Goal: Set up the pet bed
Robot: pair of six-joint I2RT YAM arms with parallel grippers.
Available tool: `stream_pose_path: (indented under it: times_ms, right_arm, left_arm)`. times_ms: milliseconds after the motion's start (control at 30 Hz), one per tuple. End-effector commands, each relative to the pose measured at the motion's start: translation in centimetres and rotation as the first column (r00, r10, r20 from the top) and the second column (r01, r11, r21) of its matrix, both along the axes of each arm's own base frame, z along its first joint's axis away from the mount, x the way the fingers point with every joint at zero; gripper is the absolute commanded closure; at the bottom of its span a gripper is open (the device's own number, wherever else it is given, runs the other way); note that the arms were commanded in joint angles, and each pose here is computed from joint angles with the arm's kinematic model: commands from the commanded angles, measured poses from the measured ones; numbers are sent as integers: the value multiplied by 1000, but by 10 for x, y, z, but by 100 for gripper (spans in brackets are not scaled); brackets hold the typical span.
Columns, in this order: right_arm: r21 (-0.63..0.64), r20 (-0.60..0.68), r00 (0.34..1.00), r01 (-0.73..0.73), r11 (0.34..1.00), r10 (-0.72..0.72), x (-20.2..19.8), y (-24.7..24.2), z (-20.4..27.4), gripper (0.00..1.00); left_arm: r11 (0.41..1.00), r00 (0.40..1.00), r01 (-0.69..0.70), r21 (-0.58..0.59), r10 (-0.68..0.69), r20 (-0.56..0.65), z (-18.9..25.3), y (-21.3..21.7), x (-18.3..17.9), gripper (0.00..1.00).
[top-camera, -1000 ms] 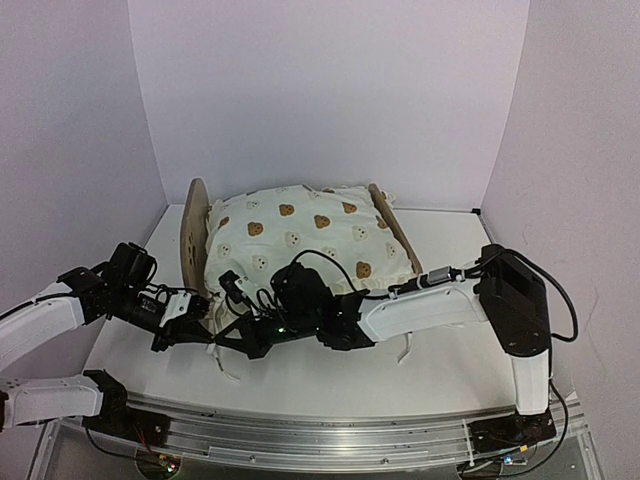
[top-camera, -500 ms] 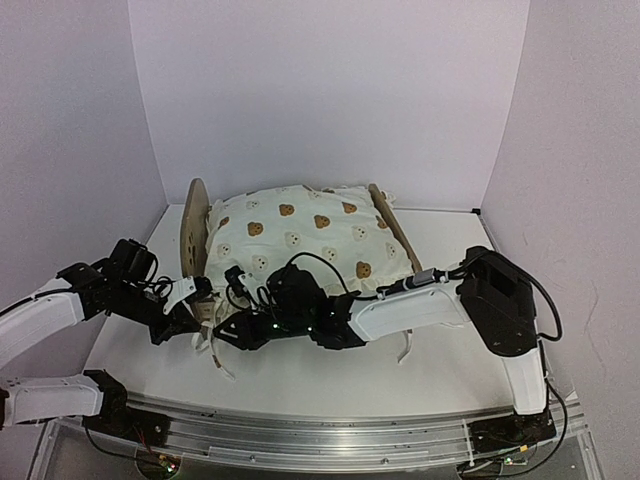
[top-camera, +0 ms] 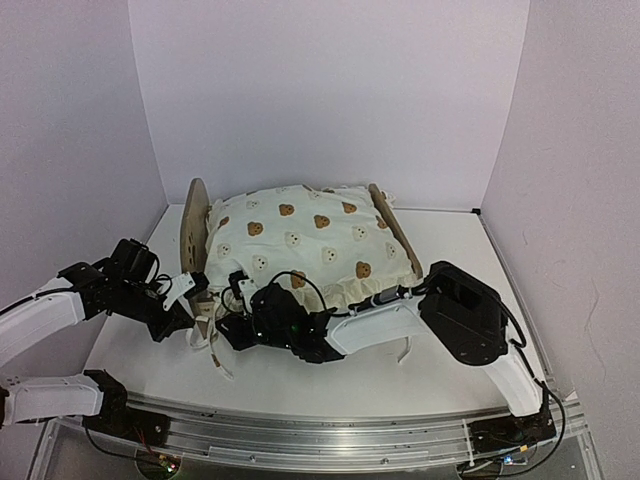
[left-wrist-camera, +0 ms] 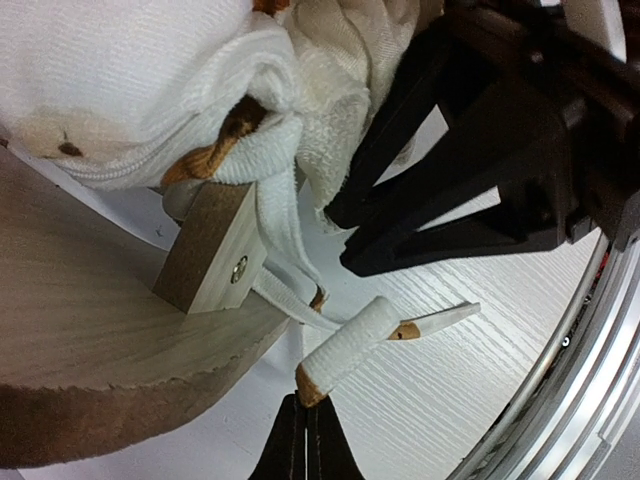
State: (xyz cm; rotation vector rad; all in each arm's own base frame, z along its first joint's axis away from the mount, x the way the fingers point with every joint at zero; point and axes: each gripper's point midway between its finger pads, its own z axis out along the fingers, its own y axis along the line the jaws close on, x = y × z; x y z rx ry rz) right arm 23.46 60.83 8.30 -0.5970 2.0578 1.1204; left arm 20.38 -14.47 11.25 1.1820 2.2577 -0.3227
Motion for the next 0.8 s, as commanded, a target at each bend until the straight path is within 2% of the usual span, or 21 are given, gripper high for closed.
stream_pose_path:
  times_ms: [0,200,367,500,767]
  right_arm:
    - [70,36,998,43,997,-45,10,20,13,76]
    - [59,35,995,92,994,-94,19,22,-2,77]
    - [47,64,990,126,991,-129,26,16,-2,100]
    - [55,80,995,54,997,-58,14,13,12,100]
    - [122,90,992,-102,987,91,-19,5,49,100]
  left_arm:
    - [999,998,-51,-4,51,39,6,3,10,100]
    - [999,998,-54,-2,54,42,5,4,11,100]
    - [999,999,-31,-7,31,31,4,1,10,100]
    - [999,999,-52,1,52,9,2,-2,18,100]
    - [991,990,-102,89,110,-87,-18,0,28,100]
